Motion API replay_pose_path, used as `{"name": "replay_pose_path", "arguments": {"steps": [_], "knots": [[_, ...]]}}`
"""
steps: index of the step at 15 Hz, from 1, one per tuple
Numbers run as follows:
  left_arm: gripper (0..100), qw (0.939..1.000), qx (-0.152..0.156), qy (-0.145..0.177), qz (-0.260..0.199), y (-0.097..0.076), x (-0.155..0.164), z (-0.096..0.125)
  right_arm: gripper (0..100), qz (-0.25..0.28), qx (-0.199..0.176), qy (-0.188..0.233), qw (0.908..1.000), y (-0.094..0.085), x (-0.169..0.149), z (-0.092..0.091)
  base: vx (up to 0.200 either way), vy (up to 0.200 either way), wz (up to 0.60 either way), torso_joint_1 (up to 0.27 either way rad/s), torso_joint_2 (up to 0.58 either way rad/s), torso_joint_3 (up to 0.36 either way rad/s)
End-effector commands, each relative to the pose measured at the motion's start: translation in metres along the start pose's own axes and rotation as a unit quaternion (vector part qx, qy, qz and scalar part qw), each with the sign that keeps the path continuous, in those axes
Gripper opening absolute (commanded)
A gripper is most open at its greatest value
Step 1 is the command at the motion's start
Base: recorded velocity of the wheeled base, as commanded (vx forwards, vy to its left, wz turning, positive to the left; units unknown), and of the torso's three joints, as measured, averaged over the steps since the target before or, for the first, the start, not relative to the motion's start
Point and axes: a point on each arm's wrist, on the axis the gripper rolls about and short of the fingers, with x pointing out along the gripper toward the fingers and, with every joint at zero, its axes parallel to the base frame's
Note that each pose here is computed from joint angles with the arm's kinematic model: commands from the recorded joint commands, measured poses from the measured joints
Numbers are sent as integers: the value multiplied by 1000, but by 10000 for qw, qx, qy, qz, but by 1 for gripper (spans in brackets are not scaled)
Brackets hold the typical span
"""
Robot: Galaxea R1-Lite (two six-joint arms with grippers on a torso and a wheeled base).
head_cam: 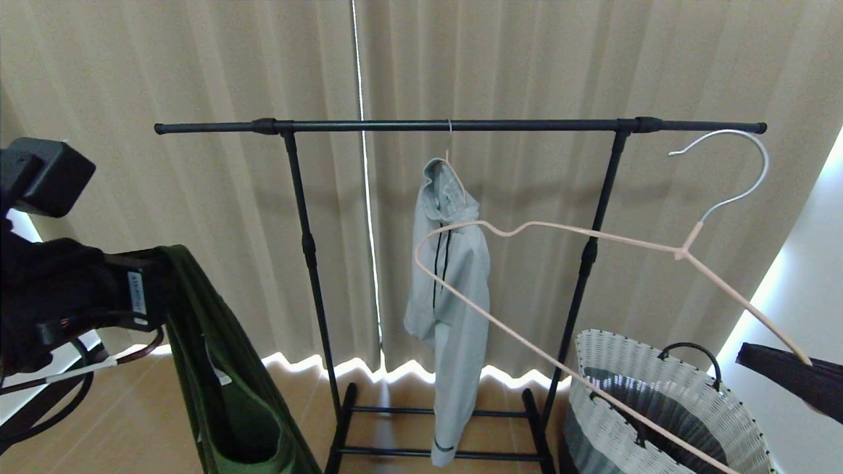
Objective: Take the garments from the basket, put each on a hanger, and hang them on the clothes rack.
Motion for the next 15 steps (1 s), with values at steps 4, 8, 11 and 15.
{"name": "replay_pose_path", "arguments": {"steps": [4,8,11,15], "knots": [[0,9990,-375,255,-60,-22,42,12,0,1014,-12,780,9918,26,41,8,0,0,0,0,0,0],[0,9990,-441,51,-36,-23,47,27,0,1022,-171,1071,9888,35,83,18,0,0,0,0,0,0],[0,9986,-421,48,316,-24,59,33,0,1087,-272,1065,9880,45,112,30,0,0,0,0,0,0],[0,9986,-387,7,358,-29,64,38,0,1013,-383,1072,9883,64,148,37,0,0,0,0,0,0]]}}
